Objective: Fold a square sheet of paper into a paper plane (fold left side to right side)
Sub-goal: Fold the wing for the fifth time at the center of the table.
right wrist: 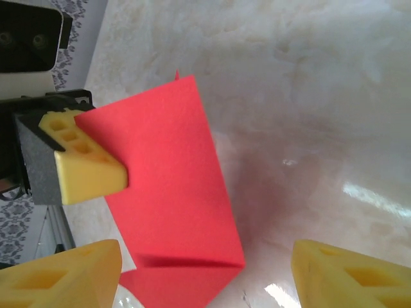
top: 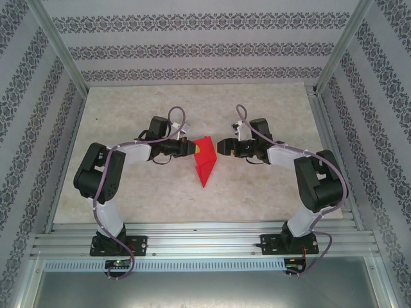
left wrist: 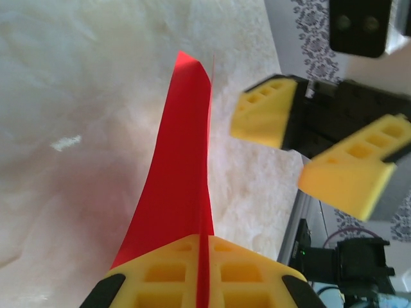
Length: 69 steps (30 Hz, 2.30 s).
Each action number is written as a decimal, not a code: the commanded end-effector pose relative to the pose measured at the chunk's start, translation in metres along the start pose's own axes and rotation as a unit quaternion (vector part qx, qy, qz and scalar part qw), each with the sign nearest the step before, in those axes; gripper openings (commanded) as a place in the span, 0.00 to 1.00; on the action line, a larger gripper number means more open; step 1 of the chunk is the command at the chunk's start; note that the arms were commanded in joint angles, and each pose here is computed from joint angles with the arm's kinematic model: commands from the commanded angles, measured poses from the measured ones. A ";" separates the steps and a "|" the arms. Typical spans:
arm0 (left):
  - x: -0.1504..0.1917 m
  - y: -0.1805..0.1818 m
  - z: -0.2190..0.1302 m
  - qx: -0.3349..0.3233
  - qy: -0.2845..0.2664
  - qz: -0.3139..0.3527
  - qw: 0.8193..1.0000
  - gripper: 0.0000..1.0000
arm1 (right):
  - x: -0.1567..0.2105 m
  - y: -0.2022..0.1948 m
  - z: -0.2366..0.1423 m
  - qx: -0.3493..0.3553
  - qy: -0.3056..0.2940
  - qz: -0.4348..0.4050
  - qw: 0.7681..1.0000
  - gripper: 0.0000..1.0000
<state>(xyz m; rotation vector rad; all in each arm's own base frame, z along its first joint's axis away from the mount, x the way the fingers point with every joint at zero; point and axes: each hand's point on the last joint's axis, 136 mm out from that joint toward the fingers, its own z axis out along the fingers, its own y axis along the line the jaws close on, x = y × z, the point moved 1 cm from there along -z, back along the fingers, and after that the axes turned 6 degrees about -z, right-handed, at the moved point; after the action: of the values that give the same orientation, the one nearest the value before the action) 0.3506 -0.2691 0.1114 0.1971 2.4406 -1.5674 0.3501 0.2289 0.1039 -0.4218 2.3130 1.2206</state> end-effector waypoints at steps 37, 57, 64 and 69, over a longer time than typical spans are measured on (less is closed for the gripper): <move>0.016 0.012 -0.022 -0.068 0.014 0.028 0.997 0.50 | 0.013 0.007 0.035 -0.040 0.054 0.023 0.997 0.00; 0.114 -0.026 -0.016 -0.319 0.025 0.193 0.928 0.63 | 0.018 -0.012 0.039 0.028 0.044 0.213 0.976 0.00; 0.118 -0.016 0.018 -0.334 0.051 0.211 0.917 0.66 | 0.020 -0.011 0.046 0.025 0.054 0.221 0.974 0.00; 0.111 -0.002 0.033 -0.356 0.059 0.216 0.907 0.67 | 0.024 -0.012 0.046 0.029 0.057 0.223 0.973 0.00</move>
<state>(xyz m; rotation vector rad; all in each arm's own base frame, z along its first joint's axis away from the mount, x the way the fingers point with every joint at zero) 0.2317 -0.2861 0.0606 0.6544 2.7016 -0.4547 0.3495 0.2552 0.0624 0.0566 2.6233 1.3351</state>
